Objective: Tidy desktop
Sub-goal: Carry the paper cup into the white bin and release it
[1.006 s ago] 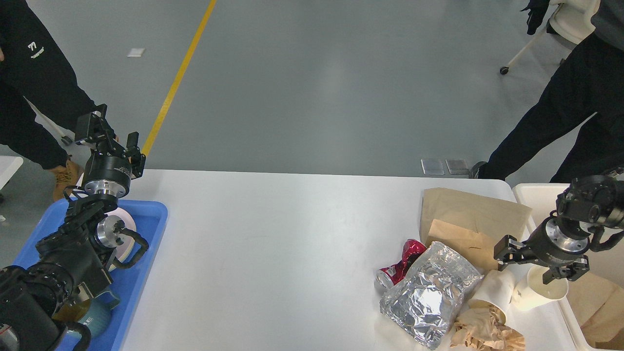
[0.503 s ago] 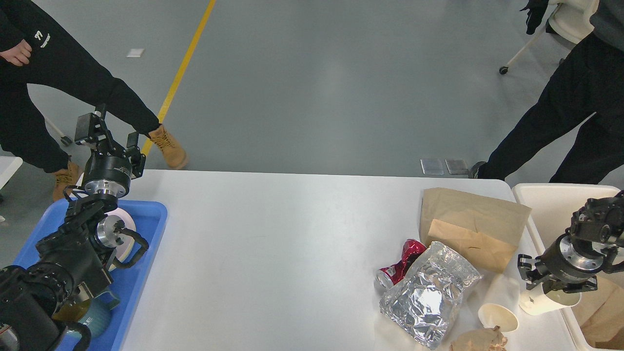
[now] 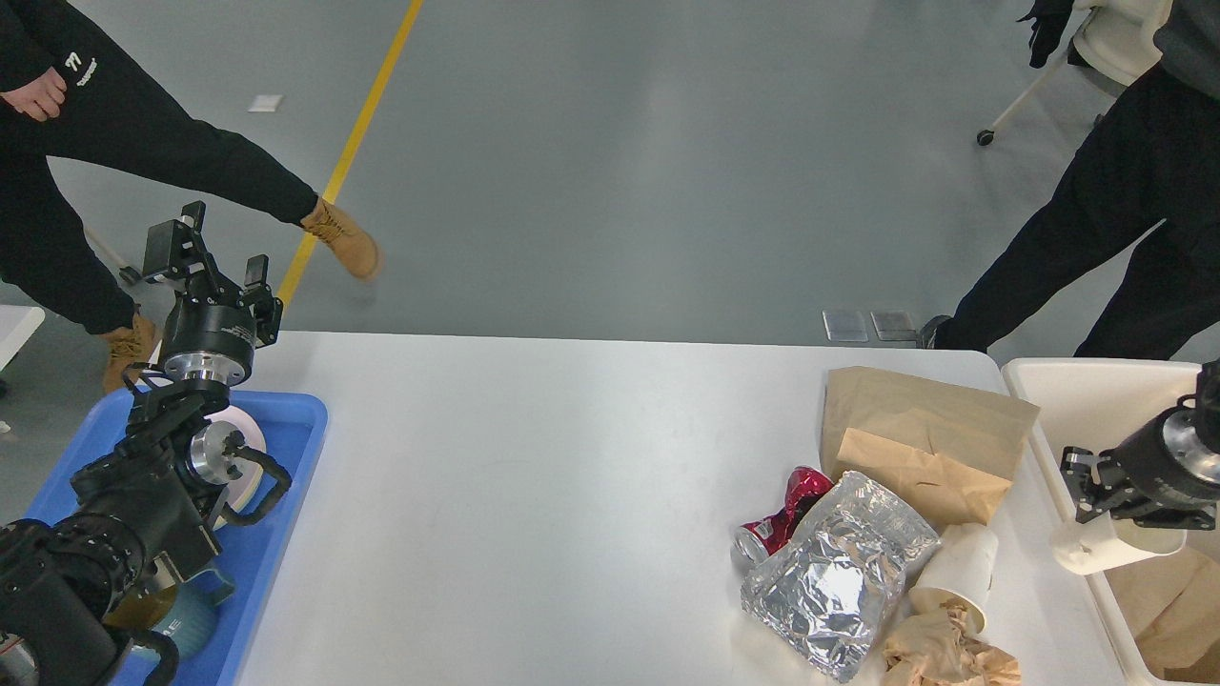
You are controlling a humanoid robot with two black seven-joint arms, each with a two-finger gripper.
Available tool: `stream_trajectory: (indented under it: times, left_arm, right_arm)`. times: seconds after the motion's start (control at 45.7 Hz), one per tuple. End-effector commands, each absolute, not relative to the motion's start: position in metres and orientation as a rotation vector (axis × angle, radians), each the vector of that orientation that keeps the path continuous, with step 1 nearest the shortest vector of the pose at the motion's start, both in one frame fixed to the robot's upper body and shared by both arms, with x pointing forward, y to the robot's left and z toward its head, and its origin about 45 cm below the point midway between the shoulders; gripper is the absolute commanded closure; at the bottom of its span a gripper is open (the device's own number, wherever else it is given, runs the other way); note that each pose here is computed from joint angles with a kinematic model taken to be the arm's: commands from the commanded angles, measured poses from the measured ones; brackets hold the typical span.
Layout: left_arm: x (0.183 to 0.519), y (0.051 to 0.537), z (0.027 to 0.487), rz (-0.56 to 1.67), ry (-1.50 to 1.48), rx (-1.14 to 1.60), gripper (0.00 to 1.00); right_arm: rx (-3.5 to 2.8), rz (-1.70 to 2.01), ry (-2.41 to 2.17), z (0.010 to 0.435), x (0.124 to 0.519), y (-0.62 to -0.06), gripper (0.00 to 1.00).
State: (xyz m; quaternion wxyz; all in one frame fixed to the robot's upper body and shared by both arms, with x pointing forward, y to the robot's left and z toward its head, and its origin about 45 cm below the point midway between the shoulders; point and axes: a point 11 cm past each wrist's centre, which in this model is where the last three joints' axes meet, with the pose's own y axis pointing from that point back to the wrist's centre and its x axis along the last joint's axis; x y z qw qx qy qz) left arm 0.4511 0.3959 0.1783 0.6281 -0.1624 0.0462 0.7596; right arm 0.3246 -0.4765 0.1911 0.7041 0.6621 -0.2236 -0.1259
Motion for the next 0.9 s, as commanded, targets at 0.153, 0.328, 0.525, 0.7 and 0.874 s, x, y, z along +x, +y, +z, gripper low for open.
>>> stream_trajectory:
  times: [0.153,0.328,0.525,0.7,0.874]
  left_arm:
    - [0.452,0.395,0.179,1.739,0.105,-0.375,0.04]
    - [0.452,0.395,0.179,1.739,0.105,-0.375,0.04]
    - [0.452,0.395,0.179,1.739,0.105,-0.375,0.04]
    - [0.452,0.395,0.179,1.739,0.105,-0.375,0.04]
    - [0.452,0.395,0.179,1.739,0.105,-0.375,0.04]
  right_arm:
    - [1.584,-0.147,-0.613,0.304,0.378,-0.46,1.0]
    - [1.649,-0.004,-0.722,0.374,0.404,-0.444,1.0]
    - [1.614,0.074,-0.874,0.392,0.421,-0.464,1.0]
    - [1.332,0.05,-1.013,0.31,0.4,-0.548,1.0]
    - [1.096,0.038,-1.001,0.223,0.343,-0.606,1.0]
